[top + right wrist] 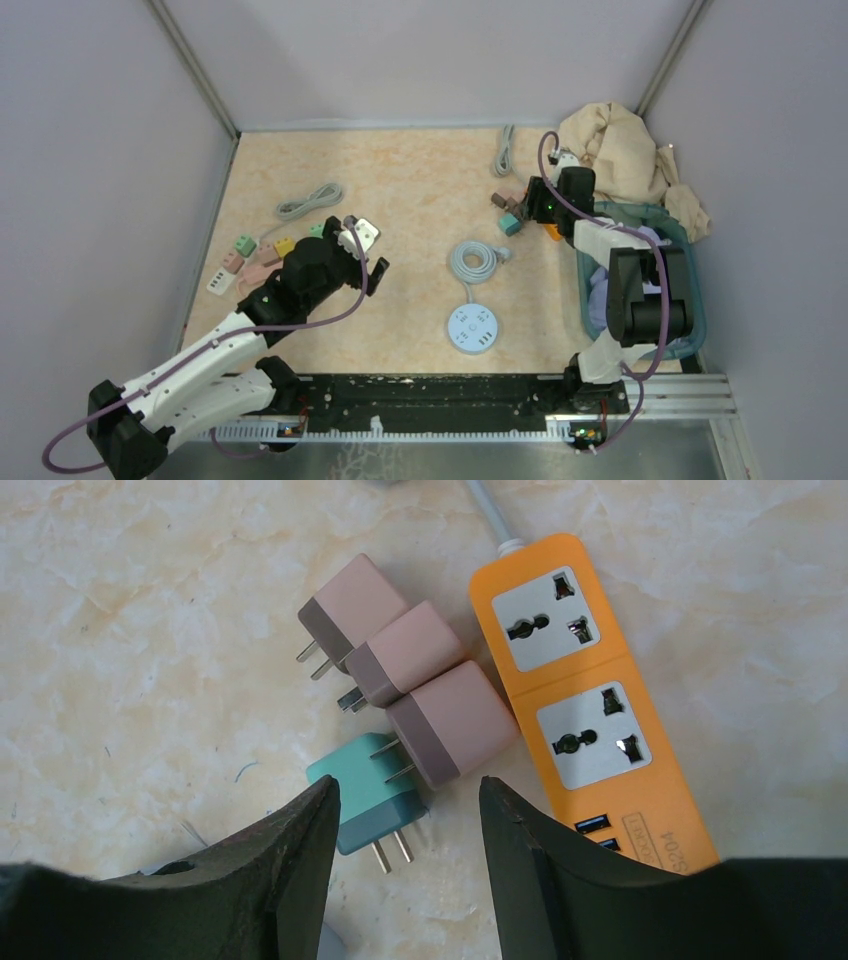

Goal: Pull the plug off the socket
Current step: Place the plug at the center of the board.

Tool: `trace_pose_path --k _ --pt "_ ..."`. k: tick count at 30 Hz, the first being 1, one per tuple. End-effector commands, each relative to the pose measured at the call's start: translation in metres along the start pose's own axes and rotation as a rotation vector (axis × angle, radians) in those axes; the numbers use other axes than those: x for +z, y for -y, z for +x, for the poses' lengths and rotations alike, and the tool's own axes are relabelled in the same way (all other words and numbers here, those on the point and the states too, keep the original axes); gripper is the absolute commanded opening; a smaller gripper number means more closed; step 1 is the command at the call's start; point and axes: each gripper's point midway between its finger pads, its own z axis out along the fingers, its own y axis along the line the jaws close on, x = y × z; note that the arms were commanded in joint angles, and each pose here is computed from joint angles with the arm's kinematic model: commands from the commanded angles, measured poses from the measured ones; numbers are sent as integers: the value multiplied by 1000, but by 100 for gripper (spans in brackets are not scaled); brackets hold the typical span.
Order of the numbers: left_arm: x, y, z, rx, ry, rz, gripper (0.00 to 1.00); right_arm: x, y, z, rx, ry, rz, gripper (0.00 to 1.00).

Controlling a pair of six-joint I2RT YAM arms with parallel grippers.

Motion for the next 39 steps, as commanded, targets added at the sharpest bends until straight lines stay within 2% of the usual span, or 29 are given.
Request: trace_pose_path --k 1,17,39 --pt "2 0 1 5 8 5 100 -1 -7 -34 -5 80 -26 54" --pt "2 0 1 5 5 5 100 -8 -19 -37 -23 90 -87 54" --pt "2 0 2 6 2 5 100 -20 -57 -26 -123 53 -330 53"
